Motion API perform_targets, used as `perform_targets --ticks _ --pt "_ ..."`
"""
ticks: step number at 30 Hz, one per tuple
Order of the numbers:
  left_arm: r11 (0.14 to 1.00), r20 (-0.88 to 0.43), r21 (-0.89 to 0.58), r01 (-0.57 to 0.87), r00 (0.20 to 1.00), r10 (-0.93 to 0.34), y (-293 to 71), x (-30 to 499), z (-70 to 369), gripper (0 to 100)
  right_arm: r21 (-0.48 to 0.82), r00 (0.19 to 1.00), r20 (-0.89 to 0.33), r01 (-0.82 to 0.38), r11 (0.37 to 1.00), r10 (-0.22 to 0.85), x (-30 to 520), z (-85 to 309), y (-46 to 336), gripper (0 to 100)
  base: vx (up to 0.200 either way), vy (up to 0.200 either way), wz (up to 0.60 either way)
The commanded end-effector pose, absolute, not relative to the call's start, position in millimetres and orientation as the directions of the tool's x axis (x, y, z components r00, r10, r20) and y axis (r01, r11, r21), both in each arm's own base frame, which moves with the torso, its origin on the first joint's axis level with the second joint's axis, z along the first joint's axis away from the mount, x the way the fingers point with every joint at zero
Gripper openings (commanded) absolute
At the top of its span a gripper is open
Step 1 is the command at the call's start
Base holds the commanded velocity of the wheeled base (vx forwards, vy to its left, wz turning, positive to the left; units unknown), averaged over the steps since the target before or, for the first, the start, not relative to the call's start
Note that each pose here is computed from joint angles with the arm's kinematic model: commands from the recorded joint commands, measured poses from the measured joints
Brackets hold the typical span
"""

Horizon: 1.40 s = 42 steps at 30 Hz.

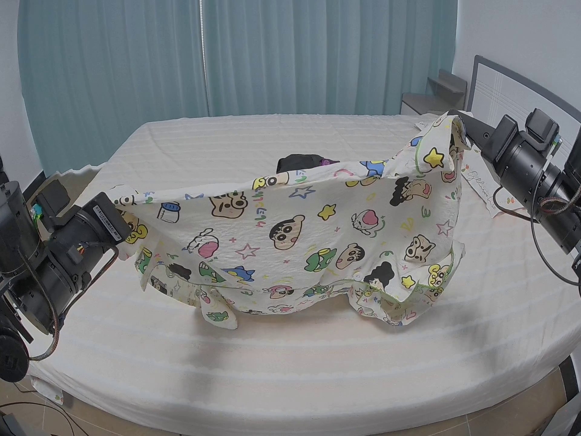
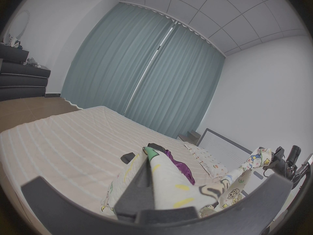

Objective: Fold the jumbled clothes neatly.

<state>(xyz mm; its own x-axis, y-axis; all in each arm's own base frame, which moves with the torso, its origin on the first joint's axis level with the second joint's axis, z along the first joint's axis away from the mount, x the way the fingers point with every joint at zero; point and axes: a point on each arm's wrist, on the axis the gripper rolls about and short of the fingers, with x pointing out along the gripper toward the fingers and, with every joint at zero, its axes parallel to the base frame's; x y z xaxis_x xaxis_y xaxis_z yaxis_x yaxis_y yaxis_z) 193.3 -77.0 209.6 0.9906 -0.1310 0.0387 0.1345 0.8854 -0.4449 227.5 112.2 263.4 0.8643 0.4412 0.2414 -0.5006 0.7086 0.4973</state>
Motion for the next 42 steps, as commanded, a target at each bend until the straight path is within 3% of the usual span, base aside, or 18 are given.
perform_targets --ticks 1,42 --pt "0.885 0.049 -0.446 0.132 0.991 -0.123 -76 194 213 0 0.496 0.862 0.249 -0.505 0.706 0.441 227 265 113 0 0.0 0.2 0.0" --pt "0.924 0.151 -0.371 0.096 0.988 -0.043 -57 203 242 0 0.483 0.833 0.283 -0.552 0.679 0.476 226 277 127 0 0.0 0.2 0.0"
